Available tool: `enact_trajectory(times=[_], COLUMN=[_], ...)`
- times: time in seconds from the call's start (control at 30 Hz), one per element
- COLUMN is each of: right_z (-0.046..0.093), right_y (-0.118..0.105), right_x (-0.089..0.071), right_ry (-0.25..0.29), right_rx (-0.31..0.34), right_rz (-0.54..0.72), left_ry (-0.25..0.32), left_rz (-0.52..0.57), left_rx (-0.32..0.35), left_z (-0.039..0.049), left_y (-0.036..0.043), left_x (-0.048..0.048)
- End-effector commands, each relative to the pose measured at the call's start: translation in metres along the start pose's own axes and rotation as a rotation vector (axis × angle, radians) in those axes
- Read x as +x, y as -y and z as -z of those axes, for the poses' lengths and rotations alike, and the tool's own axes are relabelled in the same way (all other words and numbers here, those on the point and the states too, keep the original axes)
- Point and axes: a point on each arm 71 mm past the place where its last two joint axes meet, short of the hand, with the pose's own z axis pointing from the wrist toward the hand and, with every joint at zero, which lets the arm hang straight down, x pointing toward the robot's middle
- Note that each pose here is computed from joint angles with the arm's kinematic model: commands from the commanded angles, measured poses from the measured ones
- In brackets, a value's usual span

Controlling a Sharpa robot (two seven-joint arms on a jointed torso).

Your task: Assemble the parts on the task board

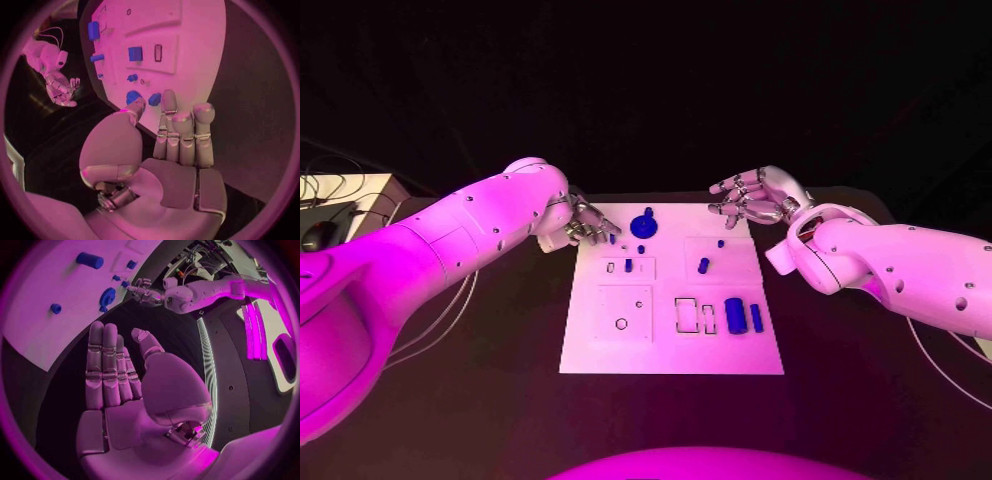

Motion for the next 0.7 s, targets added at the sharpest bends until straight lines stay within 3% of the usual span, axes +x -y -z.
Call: enact_trajectory(times=[0.03, 0.7], right_z=[-0.0003, -0.0009], right_y=[-0.0018, -0.0027], right_x=[0.0007, 0.0017], right_ry=[-0.002, -0.006], right_rx=[-0.012, -0.013], right_rz=[0.001, 0.001], left_ry=[-0.018, -0.012], left_rz=[0.013, 0.049], left_rx=[0.014, 0.032], left_z=[-0.0016, -0.0047], left_y=[0.0025, 0.0037], left_x=[0.0037, 0.0059])
